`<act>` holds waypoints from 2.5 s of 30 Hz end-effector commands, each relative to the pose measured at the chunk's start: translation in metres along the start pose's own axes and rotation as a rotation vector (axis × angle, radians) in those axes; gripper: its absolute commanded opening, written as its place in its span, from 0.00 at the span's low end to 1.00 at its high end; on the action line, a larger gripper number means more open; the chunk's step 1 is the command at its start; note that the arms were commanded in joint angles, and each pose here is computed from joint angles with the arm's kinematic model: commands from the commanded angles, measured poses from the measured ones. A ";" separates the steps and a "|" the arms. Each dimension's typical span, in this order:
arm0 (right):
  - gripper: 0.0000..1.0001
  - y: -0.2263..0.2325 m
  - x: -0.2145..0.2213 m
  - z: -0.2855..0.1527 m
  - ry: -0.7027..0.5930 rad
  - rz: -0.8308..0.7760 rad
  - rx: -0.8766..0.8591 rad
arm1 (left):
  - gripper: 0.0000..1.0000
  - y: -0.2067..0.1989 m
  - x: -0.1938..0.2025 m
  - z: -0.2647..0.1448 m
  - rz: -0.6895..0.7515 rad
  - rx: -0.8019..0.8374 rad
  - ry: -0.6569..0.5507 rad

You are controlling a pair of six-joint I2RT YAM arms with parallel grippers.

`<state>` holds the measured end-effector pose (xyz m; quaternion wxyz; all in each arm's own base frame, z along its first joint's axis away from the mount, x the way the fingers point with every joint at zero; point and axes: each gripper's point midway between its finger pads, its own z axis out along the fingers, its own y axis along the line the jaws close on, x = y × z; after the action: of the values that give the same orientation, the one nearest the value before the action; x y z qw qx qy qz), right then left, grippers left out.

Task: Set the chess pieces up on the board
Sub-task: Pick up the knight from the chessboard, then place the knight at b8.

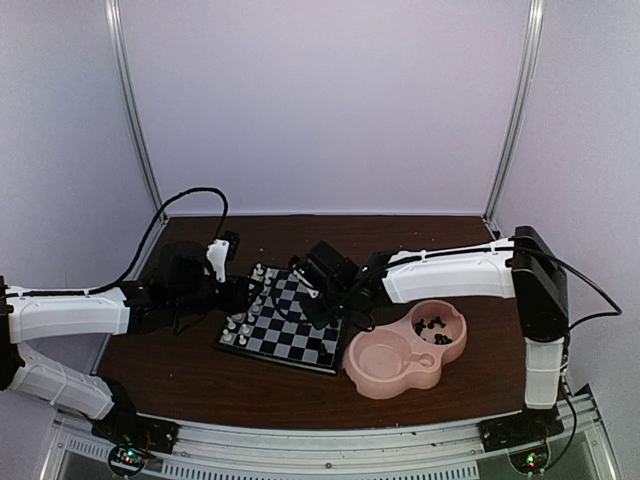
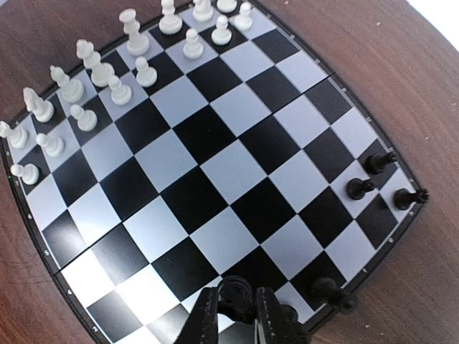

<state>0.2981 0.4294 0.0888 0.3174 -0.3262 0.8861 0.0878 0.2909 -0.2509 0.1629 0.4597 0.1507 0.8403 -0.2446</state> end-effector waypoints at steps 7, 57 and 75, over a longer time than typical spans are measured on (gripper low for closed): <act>0.14 -0.055 -0.039 -0.053 -0.177 0.099 0.132 | 0.55 -0.007 -0.021 -0.006 0.004 0.021 -0.062; 0.12 -0.111 -0.008 0.047 -0.026 0.182 0.177 | 0.55 -0.008 -0.017 0.001 0.001 0.025 -0.043; 0.12 -0.116 -0.007 0.044 -0.020 0.183 0.204 | 0.55 -0.008 -0.018 0.000 0.001 0.027 -0.047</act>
<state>0.3934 0.3638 0.0605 0.3423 -0.2126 0.9142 0.0444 0.2905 -0.2507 0.1614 0.4573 0.1513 0.8418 -0.2435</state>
